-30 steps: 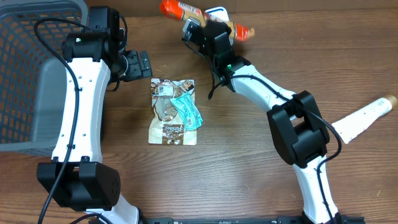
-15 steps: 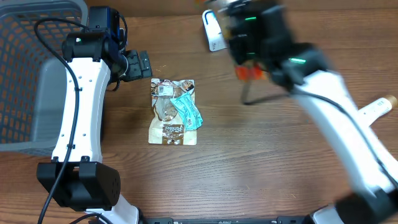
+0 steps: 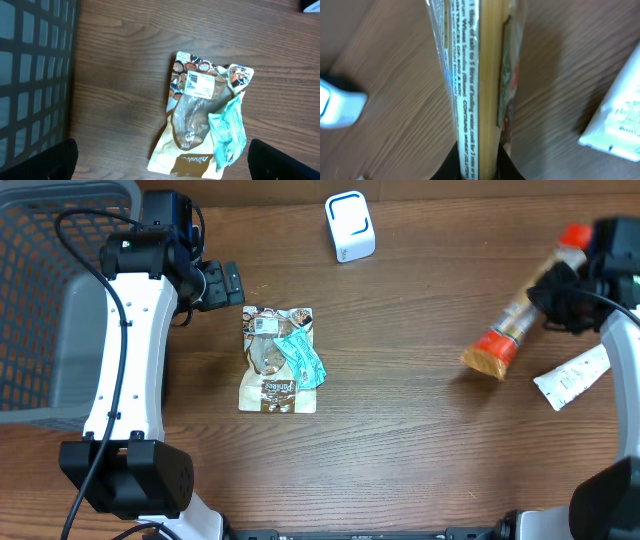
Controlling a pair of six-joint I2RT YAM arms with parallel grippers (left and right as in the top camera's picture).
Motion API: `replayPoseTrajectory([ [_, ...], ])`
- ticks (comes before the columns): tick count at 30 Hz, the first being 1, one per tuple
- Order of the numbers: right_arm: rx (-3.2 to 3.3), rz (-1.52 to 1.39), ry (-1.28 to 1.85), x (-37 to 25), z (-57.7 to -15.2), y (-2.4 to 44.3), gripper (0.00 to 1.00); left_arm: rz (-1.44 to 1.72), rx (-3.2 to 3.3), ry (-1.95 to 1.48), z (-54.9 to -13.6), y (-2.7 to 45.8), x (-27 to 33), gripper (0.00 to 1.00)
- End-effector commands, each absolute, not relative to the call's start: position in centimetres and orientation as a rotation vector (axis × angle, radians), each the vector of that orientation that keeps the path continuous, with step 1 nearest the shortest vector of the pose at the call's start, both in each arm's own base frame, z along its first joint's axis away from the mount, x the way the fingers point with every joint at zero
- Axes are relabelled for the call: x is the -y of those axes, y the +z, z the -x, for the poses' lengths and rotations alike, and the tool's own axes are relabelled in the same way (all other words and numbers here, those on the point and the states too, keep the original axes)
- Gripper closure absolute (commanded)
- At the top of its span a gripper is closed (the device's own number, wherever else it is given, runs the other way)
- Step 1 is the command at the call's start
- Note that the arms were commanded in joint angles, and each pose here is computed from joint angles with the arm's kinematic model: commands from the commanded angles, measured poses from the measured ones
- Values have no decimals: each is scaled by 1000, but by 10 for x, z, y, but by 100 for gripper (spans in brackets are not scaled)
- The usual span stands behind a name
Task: Scan the item barcode
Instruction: 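Move the spaghetti pack to the right table edge and release it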
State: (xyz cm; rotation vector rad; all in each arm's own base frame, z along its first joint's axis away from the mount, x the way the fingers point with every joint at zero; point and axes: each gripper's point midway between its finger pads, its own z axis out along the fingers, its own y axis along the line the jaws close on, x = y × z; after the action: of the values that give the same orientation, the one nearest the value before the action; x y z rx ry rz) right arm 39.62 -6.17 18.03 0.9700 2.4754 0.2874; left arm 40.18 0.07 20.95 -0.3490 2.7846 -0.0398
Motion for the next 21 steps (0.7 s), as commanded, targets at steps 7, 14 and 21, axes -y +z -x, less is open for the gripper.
replayPoseTrajectory([
  [7,-2303,-1081,293,122,-386,110,96,318,-2797,-41,-402,206,1,0],
  [14,-2412,-884,212,127,-378,115,0,318,-2797,-41,-402,206,1,0],
  [21,-2427,-801,331,102,-391,199,0,318,-2797,-41,-402,206,1,0],
])
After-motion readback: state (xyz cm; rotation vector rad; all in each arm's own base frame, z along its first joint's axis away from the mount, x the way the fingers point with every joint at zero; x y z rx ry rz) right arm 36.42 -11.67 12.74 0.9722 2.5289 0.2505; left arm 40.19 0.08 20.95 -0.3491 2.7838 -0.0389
